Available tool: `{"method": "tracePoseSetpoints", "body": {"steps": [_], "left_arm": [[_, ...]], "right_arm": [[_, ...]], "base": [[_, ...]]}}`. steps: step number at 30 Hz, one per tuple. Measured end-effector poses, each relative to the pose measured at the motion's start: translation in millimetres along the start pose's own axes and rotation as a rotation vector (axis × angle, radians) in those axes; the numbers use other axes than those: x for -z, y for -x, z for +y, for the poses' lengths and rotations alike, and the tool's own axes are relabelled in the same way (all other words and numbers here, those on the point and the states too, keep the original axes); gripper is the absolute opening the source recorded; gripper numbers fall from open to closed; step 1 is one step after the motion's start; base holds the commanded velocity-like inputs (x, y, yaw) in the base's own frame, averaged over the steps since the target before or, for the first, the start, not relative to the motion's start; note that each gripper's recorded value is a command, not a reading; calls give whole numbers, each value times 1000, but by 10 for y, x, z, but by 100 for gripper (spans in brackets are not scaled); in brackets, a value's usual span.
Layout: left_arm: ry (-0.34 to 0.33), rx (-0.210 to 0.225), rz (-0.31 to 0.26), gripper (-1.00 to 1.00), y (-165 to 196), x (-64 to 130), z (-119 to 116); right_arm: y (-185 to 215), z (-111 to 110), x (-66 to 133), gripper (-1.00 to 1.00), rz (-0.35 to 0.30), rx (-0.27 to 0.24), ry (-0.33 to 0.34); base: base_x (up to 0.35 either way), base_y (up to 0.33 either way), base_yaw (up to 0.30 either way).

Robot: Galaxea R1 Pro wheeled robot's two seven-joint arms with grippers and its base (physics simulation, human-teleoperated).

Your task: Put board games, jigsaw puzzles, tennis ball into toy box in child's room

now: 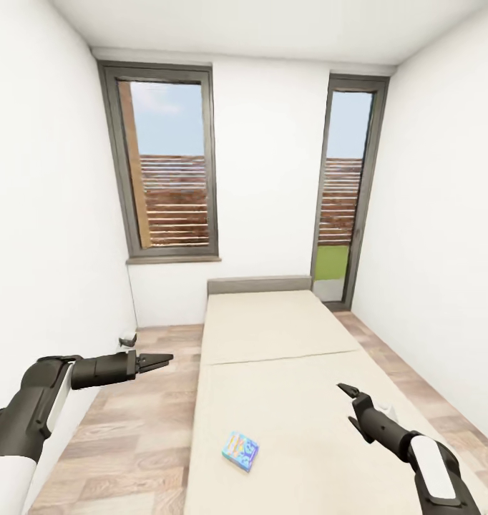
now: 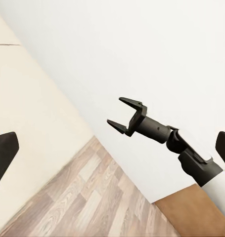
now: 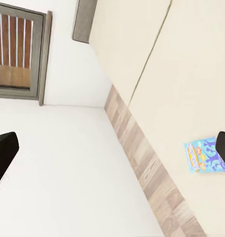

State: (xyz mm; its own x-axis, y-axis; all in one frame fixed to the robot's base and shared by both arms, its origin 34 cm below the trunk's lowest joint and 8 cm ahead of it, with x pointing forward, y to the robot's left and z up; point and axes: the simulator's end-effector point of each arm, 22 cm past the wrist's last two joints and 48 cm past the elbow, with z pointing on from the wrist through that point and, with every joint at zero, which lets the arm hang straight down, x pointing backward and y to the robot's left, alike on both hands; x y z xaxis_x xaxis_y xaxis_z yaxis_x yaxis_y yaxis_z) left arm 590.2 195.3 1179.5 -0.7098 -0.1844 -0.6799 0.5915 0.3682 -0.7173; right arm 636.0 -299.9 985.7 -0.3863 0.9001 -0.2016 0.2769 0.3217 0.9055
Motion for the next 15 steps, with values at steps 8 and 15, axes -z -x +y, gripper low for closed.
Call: {"method": "tracePoseSetpoints", "body": {"steps": [8,15], "left_arm": [[0,0,0,100,1,0,5],[3,1,1,100,-4,-1,14]], "right_arm": [[5,-19,-1,100,0,-4,-3],[8,-15,-3,100,-1,-4,-2]], "base": [[51,33,-277],[3,-7,-186]]}}
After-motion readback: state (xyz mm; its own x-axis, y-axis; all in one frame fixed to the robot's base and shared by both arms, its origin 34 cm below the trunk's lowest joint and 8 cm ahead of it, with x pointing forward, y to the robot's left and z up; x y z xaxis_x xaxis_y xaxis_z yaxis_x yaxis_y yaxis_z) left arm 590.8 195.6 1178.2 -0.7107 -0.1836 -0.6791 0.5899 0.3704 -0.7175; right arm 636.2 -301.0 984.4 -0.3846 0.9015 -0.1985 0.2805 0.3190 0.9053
